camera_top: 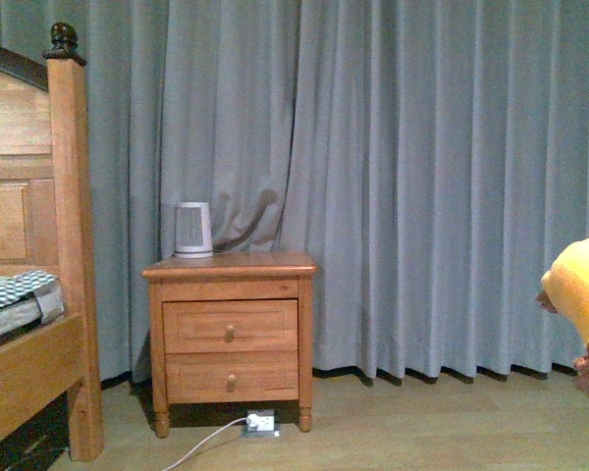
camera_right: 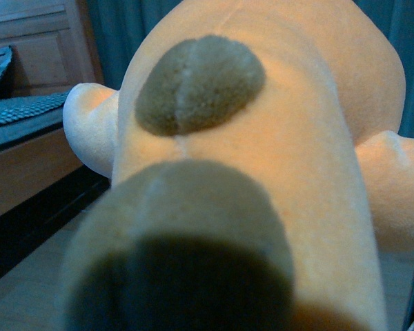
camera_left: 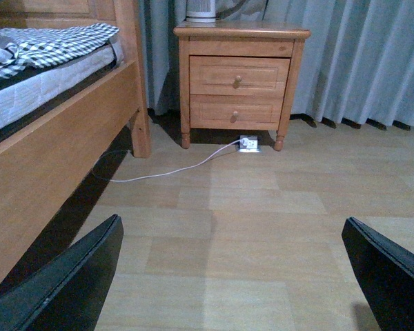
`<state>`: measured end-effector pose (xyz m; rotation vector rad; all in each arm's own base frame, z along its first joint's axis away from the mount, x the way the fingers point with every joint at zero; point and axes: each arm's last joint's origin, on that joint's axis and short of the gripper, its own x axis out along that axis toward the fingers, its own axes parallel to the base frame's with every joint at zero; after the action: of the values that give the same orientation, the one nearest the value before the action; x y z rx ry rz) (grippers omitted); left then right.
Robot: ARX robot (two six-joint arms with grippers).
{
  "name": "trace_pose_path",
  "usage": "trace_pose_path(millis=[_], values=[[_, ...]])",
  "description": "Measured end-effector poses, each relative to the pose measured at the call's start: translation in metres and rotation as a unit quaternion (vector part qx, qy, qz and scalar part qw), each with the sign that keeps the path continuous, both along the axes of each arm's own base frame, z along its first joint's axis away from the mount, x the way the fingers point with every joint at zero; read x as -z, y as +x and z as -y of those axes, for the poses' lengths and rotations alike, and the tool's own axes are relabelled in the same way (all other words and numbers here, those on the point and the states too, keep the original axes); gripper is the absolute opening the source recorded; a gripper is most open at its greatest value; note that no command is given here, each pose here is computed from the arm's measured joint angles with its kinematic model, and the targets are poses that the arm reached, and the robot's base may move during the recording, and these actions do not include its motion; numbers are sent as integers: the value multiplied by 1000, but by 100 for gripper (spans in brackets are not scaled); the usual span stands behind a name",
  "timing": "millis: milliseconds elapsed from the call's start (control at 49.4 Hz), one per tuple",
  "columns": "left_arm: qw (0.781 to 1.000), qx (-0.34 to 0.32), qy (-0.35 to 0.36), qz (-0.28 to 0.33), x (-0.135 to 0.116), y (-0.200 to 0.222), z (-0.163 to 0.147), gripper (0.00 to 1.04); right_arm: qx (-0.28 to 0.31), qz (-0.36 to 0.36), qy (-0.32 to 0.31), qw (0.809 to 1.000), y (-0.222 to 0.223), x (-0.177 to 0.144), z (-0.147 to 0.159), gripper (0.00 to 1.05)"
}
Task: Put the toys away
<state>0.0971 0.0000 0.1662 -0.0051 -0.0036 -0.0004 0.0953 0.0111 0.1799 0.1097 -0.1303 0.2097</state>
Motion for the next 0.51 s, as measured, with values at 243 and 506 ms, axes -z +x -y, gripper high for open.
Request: trace_pose_path(millis=[243, 506], values=[[1000, 0, 0, 0, 0, 0, 0, 99, 0, 0, 0, 1000, 0, 0, 0, 10], [1000, 0, 0, 0, 0, 0, 0, 99, 0, 0, 0, 1000, 0, 0, 0, 10]])
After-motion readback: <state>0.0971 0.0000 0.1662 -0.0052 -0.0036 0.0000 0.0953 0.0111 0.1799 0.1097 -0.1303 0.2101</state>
